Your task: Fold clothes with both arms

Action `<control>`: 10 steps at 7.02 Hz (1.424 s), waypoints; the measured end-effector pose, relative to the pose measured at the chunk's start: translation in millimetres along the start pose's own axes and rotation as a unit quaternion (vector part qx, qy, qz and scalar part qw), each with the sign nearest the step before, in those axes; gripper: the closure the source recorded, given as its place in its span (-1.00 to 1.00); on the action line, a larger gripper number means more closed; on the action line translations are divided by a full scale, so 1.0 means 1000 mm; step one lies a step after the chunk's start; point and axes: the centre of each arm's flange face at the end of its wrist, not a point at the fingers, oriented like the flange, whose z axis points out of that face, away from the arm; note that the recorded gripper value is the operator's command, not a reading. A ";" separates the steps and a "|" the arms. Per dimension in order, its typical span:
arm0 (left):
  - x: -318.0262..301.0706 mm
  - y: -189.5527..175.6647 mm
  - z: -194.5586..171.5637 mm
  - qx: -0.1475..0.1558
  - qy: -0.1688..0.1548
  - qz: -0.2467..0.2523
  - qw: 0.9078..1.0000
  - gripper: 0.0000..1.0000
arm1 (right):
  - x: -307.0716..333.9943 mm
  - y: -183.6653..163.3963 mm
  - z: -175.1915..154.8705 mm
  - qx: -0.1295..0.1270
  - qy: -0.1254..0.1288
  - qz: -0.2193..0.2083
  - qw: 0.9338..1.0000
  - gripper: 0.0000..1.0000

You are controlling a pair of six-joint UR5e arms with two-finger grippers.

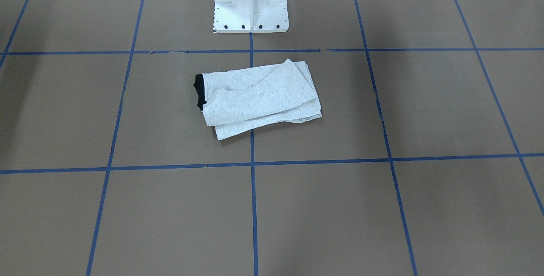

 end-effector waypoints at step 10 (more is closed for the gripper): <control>0.002 -0.006 0.004 0.003 0.029 -0.138 0.990 -0.98 | -0.003 -0.006 -0.003 0.011 -0.001 -0.006 1.000 -1.00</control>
